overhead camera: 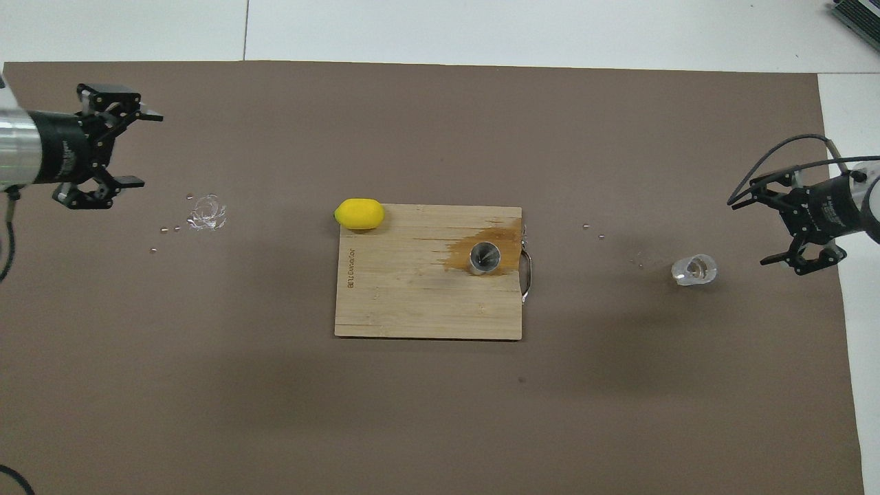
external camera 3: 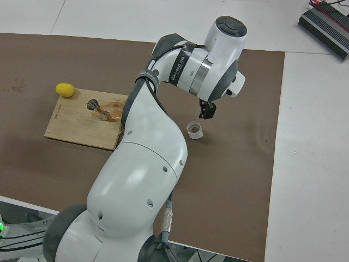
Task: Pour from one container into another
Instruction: 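Withdraw the left gripper while the right gripper reaches the other glass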
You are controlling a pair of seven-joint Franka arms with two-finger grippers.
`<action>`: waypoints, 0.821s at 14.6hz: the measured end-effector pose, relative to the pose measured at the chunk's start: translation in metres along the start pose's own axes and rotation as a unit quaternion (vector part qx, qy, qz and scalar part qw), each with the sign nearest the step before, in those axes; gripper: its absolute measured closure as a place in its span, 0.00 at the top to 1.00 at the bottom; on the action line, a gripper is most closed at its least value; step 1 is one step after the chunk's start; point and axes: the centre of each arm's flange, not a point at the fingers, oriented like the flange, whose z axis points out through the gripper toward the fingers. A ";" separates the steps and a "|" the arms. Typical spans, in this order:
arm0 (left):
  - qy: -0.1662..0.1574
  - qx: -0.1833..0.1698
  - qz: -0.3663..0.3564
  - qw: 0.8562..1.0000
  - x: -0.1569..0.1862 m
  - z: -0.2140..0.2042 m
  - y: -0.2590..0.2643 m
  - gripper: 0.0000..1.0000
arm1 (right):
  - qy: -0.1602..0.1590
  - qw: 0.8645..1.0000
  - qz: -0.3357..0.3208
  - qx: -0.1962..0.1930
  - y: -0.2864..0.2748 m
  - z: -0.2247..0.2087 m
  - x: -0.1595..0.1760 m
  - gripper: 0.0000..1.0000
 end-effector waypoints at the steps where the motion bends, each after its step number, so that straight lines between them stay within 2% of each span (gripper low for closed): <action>1: 0.000 0.002 0.024 1.000 0.012 -0.010 -0.011 1.00 | -0.013 1.000 0.016 0.008 0.007 0.007 0.009 1.00; 3: -0.002 0.007 0.069 0.998 0.031 -0.022 -0.028 1.00 | -0.043 0.996 0.068 0.024 0.014 0.020 0.021 1.00; 6: -0.004 0.028 0.157 0.987 0.043 -0.029 -0.044 1.00 | -0.066 0.990 0.123 0.025 0.032 0.044 0.036 1.00; 9: -0.004 0.061 0.249 0.967 0.049 -0.049 -0.046 1.00 | -0.080 0.987 0.134 0.025 0.041 0.069 0.043 1.00; 12: -0.024 0.097 0.324 0.941 0.032 -0.067 -0.032 1.00 | -0.105 0.986 0.121 0.036 0.047 0.094 0.054 1.00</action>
